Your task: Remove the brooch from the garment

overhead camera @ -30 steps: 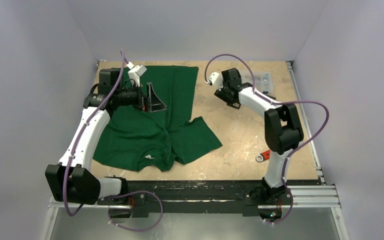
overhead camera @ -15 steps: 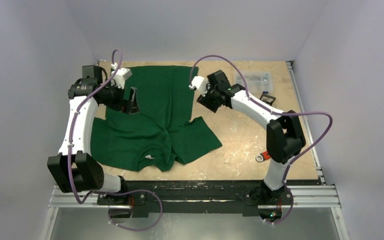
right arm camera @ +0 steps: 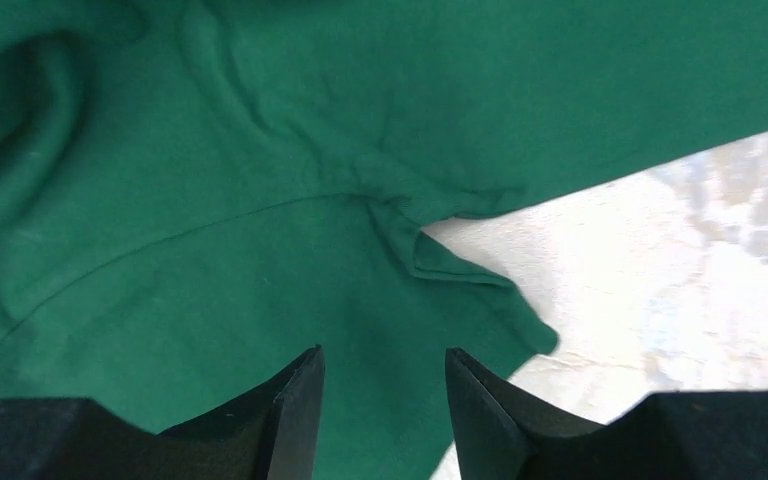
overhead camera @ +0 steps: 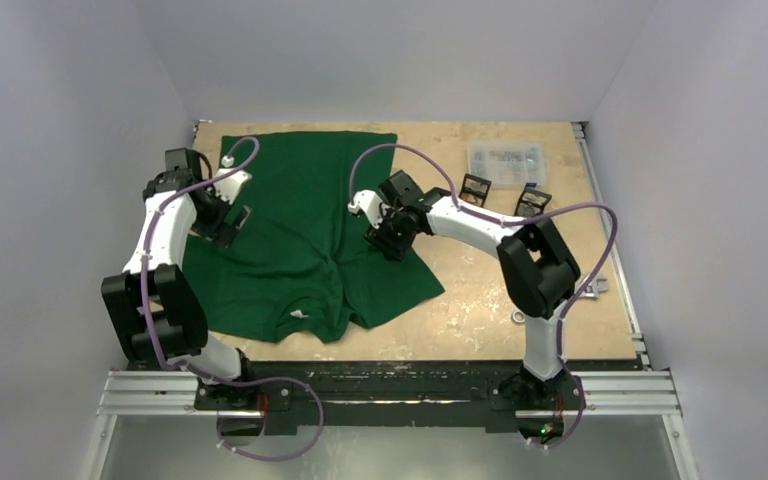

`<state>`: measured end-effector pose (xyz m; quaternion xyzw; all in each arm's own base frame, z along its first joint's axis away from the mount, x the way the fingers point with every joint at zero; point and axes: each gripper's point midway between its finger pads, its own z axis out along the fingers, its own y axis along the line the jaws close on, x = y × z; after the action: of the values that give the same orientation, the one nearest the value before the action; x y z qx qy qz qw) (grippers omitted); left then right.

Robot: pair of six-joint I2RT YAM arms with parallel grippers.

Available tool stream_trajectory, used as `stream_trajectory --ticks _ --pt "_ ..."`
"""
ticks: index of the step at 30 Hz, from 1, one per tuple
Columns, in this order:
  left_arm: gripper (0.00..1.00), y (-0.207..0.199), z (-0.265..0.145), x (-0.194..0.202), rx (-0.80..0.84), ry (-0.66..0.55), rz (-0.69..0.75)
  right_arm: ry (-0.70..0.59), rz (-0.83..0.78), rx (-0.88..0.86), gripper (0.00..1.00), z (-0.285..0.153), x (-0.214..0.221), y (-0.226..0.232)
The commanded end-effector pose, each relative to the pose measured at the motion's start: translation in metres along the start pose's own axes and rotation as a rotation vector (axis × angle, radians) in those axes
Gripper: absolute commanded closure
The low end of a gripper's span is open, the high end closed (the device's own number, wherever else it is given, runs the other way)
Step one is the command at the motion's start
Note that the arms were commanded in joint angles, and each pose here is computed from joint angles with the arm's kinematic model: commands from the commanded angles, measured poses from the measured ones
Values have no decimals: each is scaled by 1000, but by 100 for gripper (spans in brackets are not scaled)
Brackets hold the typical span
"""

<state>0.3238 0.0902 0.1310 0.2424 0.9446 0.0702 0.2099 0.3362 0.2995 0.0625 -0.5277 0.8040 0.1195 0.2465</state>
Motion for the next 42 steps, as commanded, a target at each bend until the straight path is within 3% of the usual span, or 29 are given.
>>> stream_trajectory --ticks 1,10,24,33,42 --pt "0 39 21 7 -154 45 115 16 44 -53 49 8 4 9" --pt "0 54 65 41 -200 176 172 142 53 -57 54 29 50 15" --pt "0 58 80 94 -181 272 185 301 73 -81 54 -10 135 51" --pt "0 71 76 136 -172 331 167 301 79 2 53 -12 136 27" --pt "0 64 61 130 -125 276 143 315 31 -7 51 -24 132 5"
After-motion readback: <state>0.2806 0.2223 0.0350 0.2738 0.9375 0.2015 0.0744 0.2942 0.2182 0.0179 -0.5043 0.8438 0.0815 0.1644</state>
